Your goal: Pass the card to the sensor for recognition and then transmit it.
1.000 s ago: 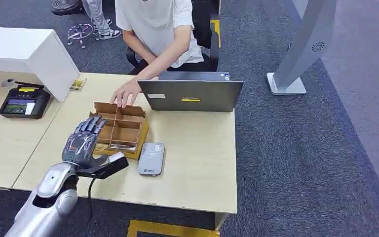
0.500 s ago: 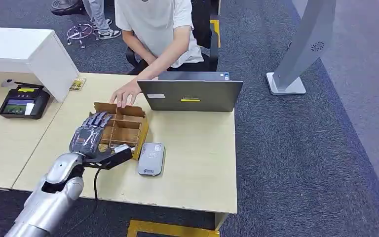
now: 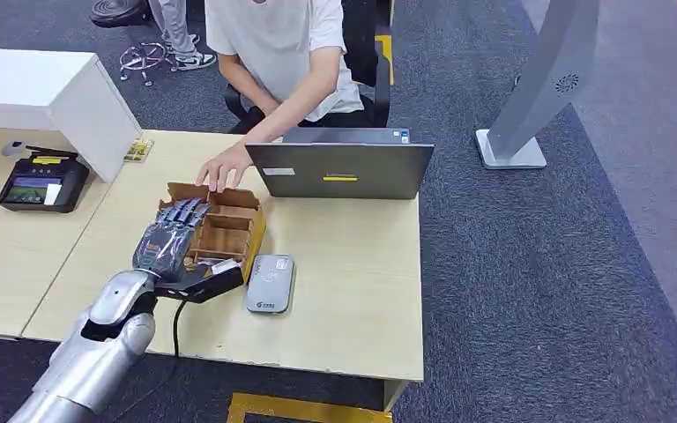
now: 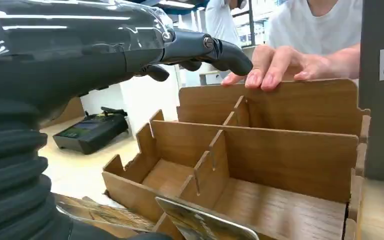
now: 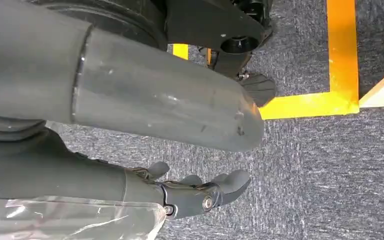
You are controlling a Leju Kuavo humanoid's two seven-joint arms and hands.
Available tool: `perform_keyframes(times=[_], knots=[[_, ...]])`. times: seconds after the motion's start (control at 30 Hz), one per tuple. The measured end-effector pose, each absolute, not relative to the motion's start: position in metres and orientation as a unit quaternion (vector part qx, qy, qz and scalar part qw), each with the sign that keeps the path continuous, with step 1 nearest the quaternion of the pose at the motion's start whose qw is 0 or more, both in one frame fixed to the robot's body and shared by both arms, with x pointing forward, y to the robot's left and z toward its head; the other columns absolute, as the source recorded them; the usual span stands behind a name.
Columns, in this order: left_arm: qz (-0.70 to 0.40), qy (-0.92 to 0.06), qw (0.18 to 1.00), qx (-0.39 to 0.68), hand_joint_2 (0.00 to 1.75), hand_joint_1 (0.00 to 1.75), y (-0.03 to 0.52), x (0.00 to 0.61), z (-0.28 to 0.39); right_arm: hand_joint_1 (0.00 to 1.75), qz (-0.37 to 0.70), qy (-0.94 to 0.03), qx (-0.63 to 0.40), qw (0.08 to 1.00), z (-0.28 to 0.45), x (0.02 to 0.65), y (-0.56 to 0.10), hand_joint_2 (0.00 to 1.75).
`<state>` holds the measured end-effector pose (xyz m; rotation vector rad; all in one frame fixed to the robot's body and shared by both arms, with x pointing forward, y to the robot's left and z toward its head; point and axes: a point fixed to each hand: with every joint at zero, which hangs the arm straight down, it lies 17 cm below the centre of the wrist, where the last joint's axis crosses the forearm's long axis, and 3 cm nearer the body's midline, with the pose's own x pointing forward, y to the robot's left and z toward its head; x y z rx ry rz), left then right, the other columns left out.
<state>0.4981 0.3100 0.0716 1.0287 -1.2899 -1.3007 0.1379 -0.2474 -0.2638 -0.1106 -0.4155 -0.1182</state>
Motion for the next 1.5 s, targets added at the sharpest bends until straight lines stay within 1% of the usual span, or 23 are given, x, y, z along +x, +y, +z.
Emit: perform_keyframes(times=[0.53, 0.97, 1.5], knots=[[-0.548, -0.553, 0.474, 0.41, 1.75, 0.0, 0.288, 0.495, 0.08, 0.0, -0.064, -0.207, -0.055, 0.975, -0.264, 0.138, -0.248, 0.0], [-0.552, -0.559, 0.478, 0.394, 1.75, 0.0, 0.28, 0.494, 0.078, 0.0, -0.061, -0.208, -0.056, 0.975, -0.264, 0.138, -0.248, 0.0], [-0.574, -0.508, 0.524, 0.373, 1.75, 0.0, 0.291, 0.502, 0.056, 0.0, -0.074, -0.204, -0.059, 0.974, -0.265, 0.133, -0.252, 0.0]])
